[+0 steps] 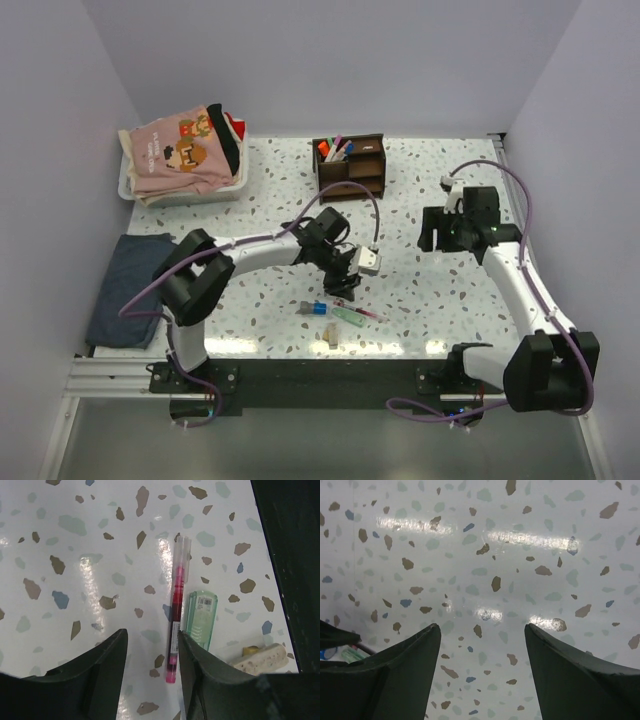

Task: Sort the stationery into containers
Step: Pick up the pen from the center of the board.

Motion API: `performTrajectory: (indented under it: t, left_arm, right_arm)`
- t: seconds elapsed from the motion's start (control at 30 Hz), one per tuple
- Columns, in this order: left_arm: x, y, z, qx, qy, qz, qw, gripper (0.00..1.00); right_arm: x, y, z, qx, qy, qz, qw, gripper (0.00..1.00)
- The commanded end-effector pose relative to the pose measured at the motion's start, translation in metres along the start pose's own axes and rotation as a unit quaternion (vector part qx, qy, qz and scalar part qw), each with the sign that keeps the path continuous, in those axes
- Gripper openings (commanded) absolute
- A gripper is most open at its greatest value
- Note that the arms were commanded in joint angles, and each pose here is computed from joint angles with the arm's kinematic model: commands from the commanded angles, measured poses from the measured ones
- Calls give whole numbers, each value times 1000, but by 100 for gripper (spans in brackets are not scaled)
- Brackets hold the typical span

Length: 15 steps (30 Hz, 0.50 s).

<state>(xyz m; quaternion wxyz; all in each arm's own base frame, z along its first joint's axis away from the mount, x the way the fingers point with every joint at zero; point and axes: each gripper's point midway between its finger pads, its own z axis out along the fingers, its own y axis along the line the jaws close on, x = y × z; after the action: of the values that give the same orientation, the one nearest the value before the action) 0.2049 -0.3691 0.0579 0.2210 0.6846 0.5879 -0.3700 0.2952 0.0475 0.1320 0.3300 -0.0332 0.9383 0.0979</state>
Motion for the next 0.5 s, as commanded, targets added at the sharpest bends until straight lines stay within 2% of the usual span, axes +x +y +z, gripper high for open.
performTrajectory:
  t: [0.0, 0.13, 0.47]
  left_arm:
    - [-24, 2, 24, 0, -8, 29, 1000, 49]
    - [-35, -4, 42, 8, -7, 40, 999, 49]
    - [-19, -10, 67, 9, 31, 50, 998, 47]
  right_arm:
    - [-43, -28, -20, 48, -71, 88, 992, 73]
    - [-56, -48, -25, 73, -92, 124, 985, 73]
    - [-47, -55, -24, 75, -83, 111, 988, 73]
